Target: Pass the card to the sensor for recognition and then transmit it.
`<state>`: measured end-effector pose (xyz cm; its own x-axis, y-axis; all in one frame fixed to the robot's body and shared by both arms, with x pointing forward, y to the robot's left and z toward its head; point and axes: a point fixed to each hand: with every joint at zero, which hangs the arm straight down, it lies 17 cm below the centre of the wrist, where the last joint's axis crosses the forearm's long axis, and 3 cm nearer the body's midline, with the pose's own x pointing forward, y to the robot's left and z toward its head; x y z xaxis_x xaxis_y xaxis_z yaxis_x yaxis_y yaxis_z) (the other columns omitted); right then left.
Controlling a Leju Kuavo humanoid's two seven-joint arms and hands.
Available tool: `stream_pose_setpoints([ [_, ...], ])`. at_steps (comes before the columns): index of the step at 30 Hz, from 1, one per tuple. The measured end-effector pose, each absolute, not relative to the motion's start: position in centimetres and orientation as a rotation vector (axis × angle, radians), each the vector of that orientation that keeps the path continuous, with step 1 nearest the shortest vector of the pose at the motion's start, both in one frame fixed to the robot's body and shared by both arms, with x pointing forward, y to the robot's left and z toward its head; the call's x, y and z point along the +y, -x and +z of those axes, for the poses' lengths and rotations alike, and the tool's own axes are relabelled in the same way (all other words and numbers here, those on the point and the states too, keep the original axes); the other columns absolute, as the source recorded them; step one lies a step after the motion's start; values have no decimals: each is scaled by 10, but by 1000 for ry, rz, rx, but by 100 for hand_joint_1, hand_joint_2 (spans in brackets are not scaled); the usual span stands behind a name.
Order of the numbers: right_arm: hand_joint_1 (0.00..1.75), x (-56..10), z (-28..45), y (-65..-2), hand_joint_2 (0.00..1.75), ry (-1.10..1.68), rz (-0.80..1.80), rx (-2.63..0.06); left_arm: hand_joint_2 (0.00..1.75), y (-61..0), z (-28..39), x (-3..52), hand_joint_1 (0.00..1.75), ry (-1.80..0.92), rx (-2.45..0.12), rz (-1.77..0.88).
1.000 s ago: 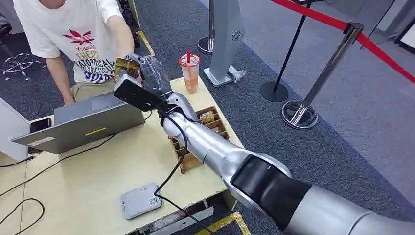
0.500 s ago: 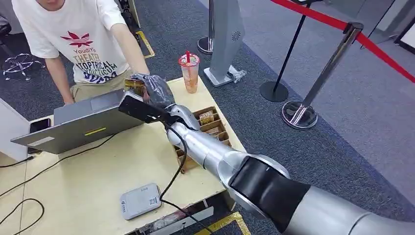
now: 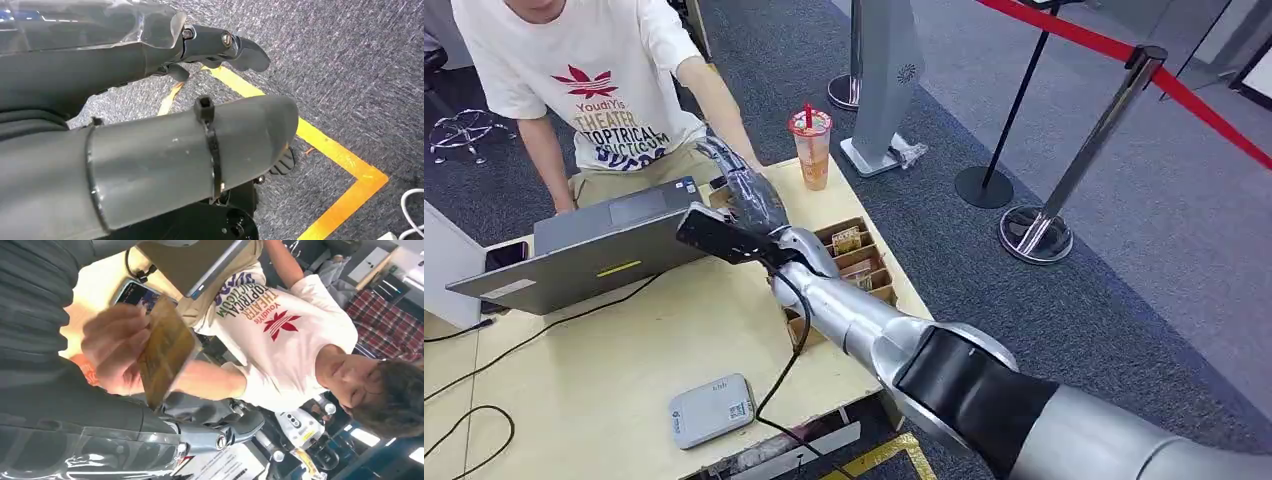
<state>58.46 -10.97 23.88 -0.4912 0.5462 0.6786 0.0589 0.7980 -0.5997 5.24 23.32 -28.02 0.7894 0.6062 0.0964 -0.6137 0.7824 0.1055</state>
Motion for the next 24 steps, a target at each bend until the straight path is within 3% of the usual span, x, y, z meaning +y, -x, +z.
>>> stream_pose_setpoints([
  [10, 0, -119, 242, -557, 175, 486, 653, -2091, 0, -50, -280, 232, 0, -136, -52, 699],
  [24, 0, -170, 226, -479, 175, 807, 860, -2126, 0, -46, -279, 217, 0, -123, -56, 746],
])
